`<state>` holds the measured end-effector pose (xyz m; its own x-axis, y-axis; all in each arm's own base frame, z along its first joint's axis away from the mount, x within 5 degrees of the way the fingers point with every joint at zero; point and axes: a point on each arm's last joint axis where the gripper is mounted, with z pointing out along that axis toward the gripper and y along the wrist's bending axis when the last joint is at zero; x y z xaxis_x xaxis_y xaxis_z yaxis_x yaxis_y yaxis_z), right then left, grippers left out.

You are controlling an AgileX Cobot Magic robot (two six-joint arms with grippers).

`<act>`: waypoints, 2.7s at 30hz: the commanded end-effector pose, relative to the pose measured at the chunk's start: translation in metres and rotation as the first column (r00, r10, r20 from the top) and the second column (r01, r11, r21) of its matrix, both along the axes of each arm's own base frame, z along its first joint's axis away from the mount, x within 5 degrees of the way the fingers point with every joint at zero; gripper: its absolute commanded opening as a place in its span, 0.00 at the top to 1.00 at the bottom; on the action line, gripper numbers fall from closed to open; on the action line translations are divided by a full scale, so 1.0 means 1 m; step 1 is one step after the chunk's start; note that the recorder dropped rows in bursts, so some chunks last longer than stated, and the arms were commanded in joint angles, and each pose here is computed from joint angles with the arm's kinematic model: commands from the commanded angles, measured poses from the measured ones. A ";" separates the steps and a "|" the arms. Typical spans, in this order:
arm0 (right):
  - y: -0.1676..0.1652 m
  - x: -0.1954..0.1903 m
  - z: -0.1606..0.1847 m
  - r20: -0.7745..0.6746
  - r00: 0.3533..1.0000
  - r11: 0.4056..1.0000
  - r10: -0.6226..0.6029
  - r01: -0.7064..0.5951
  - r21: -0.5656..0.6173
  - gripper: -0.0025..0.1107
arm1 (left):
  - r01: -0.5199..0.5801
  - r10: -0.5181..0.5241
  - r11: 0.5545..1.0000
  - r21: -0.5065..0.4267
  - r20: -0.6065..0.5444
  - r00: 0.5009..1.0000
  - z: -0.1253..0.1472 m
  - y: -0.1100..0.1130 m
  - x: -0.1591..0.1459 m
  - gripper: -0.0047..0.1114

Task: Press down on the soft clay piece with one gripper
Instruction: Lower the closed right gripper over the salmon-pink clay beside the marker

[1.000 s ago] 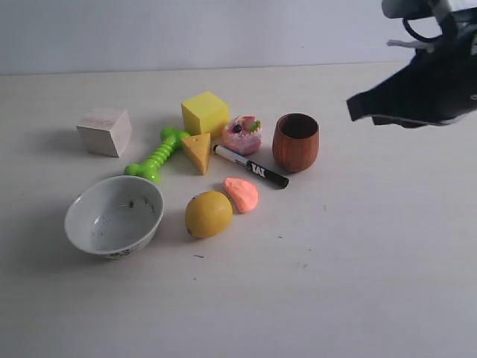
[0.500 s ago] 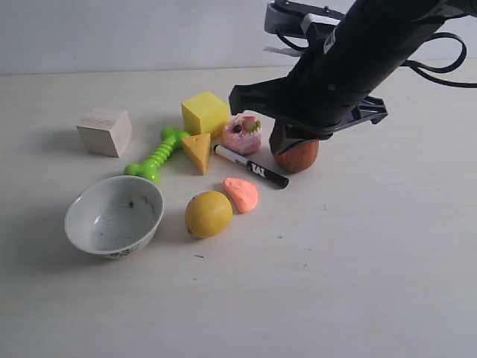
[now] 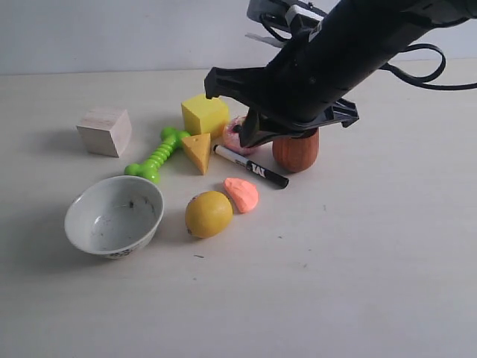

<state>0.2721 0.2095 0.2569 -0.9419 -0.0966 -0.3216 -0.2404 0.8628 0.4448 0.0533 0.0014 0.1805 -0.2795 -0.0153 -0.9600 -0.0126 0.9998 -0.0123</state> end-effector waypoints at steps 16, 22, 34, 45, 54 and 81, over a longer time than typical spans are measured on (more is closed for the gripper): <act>0.013 0.015 0.003 -0.067 0.971 0.948 -0.231 0.240 0.208 0.98 | 0.007 -0.007 1.000 0.001 0.014 1.000 0.001 0.000 0.000 0.96; 0.032 0.036 -0.013 -0.219 0.953 0.965 -0.210 0.238 0.114 0.98 | 0.007 -0.007 1.000 0.001 0.014 1.000 0.001 0.000 0.000 0.96; 0.040 0.075 -0.019 -0.293 0.856 0.902 -0.426 0.375 -0.214 0.98 | 0.007 -0.007 1.000 0.001 0.014 1.000 0.001 0.000 0.000 0.96; 0.043 0.078 -0.045 -0.396 0.688 0.793 -0.609 0.529 -0.301 0.98 | 0.007 -0.007 1.000 0.001 0.014 1.000 0.001 0.000 0.000 0.96; 0.041 0.081 -0.051 -0.362 0.680 0.770 -0.638 0.545 -0.332 0.98 | 0.007 -0.007 1.000 0.001 0.014 1.000 0.001 0.000 0.000 0.96; 0.045 0.088 -0.080 -0.379 0.590 0.701 -0.713 0.615 -0.361 0.98 | 0.007 -0.007 1.000 0.001 0.014 1.000 0.001 0.000 0.000 0.96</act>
